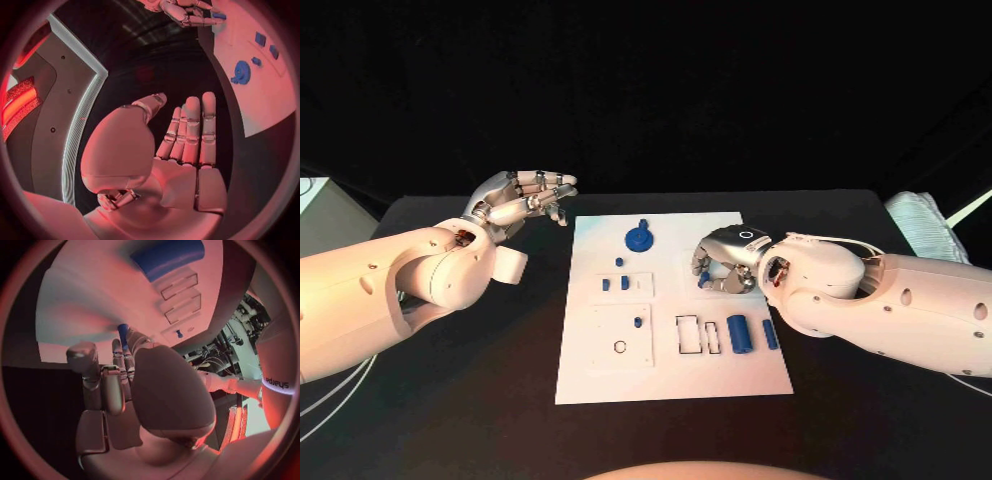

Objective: Assemble the parts on the task board

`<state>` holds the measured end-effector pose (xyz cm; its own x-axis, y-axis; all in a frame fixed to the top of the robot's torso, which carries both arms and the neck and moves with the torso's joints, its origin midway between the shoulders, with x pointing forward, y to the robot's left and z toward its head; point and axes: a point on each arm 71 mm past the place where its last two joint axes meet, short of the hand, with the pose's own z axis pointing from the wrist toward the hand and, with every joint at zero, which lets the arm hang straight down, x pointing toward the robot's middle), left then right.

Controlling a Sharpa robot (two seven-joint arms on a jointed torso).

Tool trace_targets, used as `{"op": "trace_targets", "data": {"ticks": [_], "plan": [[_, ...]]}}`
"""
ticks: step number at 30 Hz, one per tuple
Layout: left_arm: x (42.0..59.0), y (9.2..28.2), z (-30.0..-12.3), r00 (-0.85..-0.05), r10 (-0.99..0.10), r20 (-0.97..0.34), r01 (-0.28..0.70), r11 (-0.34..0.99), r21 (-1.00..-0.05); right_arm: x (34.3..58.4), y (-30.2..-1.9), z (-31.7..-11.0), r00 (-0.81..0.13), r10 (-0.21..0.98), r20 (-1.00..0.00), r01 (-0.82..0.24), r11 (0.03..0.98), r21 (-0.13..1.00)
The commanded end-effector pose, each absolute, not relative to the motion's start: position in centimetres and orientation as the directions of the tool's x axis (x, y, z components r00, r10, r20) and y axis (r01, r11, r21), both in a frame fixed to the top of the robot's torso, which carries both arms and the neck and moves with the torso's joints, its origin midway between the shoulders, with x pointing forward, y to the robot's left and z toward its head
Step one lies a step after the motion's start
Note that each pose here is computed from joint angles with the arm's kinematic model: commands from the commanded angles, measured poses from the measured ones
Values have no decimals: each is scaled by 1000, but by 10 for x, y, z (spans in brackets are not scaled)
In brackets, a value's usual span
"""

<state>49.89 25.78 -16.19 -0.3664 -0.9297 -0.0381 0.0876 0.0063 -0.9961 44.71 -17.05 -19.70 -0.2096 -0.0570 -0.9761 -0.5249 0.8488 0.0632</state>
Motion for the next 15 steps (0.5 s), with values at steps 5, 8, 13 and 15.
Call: {"op": "trace_targets", "data": {"ticks": [5,8,13,15], "plan": [[498,256,-161,-381,-924,-29,89,-5,-996,446,-169,-197,-196,-65,-978,-533,845,51],[498,256,-161,-381,-924,-29,89,-5,-996,446,-168,-196,-192,-56,-980,-538,841,58],[499,256,-161,-380,-924,-30,89,-5,-996,445,-167,-194,-180,-36,-983,-546,835,69],[499,256,-161,-380,-924,-30,89,-5,-996,445,-166,-193,-174,-23,-985,-544,835,77]]}}
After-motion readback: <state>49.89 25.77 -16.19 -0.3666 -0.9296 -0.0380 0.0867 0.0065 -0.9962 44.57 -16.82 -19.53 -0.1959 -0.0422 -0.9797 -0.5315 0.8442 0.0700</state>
